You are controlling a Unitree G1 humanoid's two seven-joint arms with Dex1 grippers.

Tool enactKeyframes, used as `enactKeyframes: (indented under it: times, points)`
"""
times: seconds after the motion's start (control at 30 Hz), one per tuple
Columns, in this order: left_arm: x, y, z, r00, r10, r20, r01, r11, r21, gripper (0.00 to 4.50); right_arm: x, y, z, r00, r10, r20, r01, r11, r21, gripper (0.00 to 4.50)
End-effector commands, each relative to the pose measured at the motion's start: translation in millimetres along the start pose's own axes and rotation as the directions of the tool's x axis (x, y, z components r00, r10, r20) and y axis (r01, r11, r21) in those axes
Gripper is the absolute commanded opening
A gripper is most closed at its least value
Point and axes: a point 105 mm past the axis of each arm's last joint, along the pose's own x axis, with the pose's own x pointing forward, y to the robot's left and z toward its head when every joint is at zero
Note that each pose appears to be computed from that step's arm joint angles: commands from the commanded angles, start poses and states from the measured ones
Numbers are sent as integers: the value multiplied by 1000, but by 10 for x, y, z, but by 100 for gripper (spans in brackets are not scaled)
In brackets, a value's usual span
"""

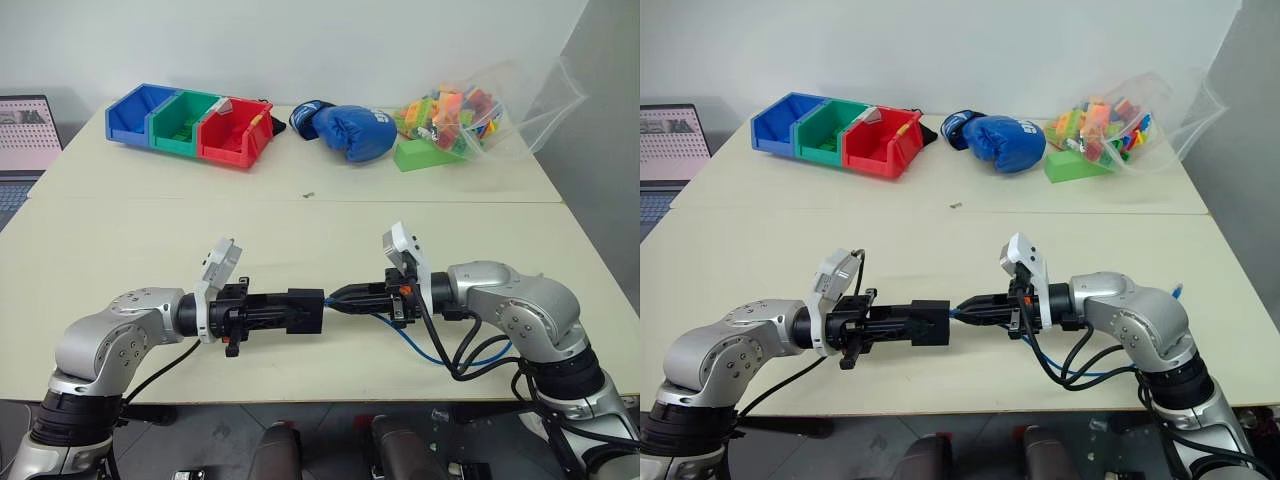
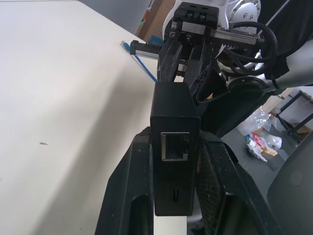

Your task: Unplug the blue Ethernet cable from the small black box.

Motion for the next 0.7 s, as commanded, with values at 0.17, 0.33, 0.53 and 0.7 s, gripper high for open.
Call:
enactKeyframes:
  times: [0.17, 0.33, 0.53, 0.7]
  points:
    - [-39, -28, 93, 1000, -3, 15, 2, 999, 49, 78, -176, -40, -75, 999, -15, -42, 15, 1000, 4, 5]
    - [-48, -20, 85, 1000, 3, 11, -3, 999, 48, 78, -218, -46, -59, 999, -29, -26, 29, 1000, 11, 3]
    - [-21, -38, 58, 1000, -15, 1, 15, 999, 50, 78, -156, -16, 86, 998, -32, 56, 31, 999, 18, 3]
    - [-168, 44, 61, 999, 54, -1, -54, 997, 51, 78, -215, -206, 19, 988, -150, 41, 150, 989, -5, 3]
